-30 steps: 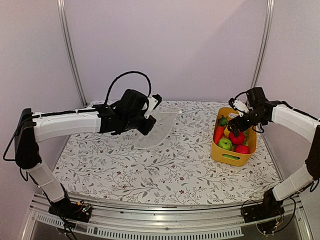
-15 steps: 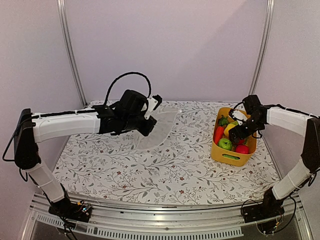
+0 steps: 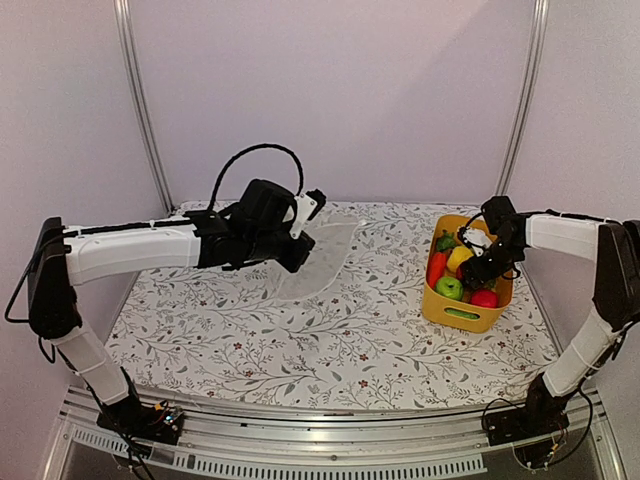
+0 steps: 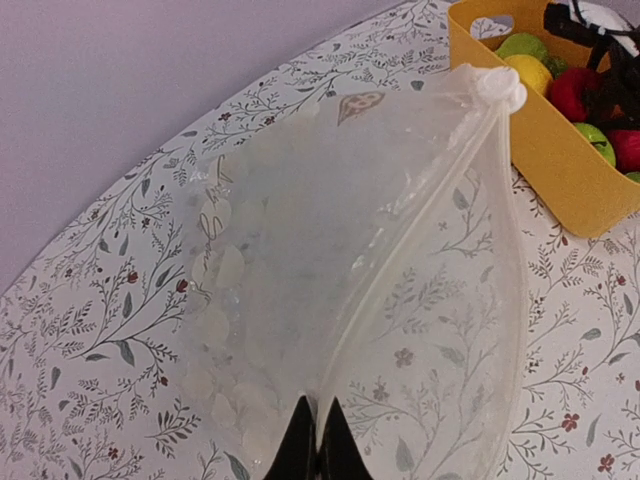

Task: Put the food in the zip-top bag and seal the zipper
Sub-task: Pick up the fake vegetable from the bin, then place the fake vegetable in the zipper food storage bag.

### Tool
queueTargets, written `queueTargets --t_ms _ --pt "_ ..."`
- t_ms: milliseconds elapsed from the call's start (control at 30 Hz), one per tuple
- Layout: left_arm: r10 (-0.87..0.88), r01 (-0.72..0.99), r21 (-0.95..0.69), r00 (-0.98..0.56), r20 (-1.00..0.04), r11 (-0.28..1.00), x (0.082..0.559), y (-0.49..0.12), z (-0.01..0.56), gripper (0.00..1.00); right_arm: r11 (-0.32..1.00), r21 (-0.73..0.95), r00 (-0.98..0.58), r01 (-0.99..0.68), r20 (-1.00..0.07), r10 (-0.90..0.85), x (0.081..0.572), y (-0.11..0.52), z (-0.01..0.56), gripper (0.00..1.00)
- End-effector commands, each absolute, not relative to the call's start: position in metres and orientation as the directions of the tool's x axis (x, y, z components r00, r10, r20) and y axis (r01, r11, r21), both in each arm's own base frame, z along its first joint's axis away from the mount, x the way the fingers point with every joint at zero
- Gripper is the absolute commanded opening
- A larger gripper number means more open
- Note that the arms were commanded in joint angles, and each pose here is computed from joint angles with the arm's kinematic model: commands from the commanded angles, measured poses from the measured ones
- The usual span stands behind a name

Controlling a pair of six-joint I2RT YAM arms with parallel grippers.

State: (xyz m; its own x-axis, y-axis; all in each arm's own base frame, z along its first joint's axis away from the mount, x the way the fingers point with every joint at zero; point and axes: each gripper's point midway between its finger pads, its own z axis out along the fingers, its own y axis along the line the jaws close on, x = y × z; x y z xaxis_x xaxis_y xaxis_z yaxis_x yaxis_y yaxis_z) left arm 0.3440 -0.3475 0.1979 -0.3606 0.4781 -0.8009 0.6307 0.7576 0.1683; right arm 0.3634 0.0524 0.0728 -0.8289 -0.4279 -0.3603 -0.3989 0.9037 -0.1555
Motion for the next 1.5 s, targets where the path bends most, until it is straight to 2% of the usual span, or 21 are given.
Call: queueTargets --t_ms 0,67,200,433,600,767,967,1200,1300,1467 --pt "0.460 0.640 0.150 -0.349 -0.816 0.753 0.338 -0.350 0.206 0.00 0.907 -0.147 -0.827 -0.394 -0.374 -0.420 0.370 0.054 0.074 0.69" --pt "0.461 0.643 0.148 -0.351 -0.815 0.751 0.339 -0.351 0.204 0.00 0.907 -0.152 -0.819 -0.393 -0.392 -0.420 0.373 0.055 0.081 0.62" --pt "0.465 0.646 0.148 -0.353 -0.812 0.749 0.340 -0.354 0.201 0.00 0.904 -0.166 -0.785 -0.395 -0.451 -0.426 0.376 0.056 0.111 0.55" --pt "0.406 0.644 0.089 -0.365 -0.838 0.760 0.347 -0.369 0.212 0.00 0.832 -0.067 -0.595 -0.551 -0.668 -0.447 0.357 0.099 0.206 0.51" --pt "0.343 0.633 0.017 -0.397 -0.851 0.774 0.357 -0.389 0.219 0.00 0.715 0.004 -0.431 -0.699 -0.800 -0.417 0.335 0.143 0.278 0.49" --pt "0.229 0.607 -0.091 -0.429 -0.874 0.790 0.368 -0.416 0.230 0.00 0.555 0.017 -0.275 -0.831 -0.882 -0.384 0.309 0.189 0.328 0.49" --pt "0.139 0.601 -0.173 -0.436 -0.889 0.780 0.373 -0.448 0.251 0.00 0.400 0.011 -0.161 -0.917 -0.926 -0.343 0.287 0.243 0.359 0.48" --pt "0.065 0.620 -0.245 -0.434 -0.898 0.745 0.360 -0.471 0.283 0.00 0.313 0.071 -0.176 -0.947 -0.931 -0.320 0.283 0.282 0.355 0.47" --pt "0.038 0.631 -0.280 -0.442 -0.896 0.723 0.351 -0.475 0.293 0.00 0.325 0.097 -0.207 -0.941 -0.925 -0.320 0.291 0.287 0.348 0.48" --pt "0.001 0.641 -0.312 -0.439 -0.899 0.701 0.339 -0.473 0.305 0.00 0.445 0.107 -0.278 -0.889 -0.899 -0.338 0.321 0.284 0.326 0.48"
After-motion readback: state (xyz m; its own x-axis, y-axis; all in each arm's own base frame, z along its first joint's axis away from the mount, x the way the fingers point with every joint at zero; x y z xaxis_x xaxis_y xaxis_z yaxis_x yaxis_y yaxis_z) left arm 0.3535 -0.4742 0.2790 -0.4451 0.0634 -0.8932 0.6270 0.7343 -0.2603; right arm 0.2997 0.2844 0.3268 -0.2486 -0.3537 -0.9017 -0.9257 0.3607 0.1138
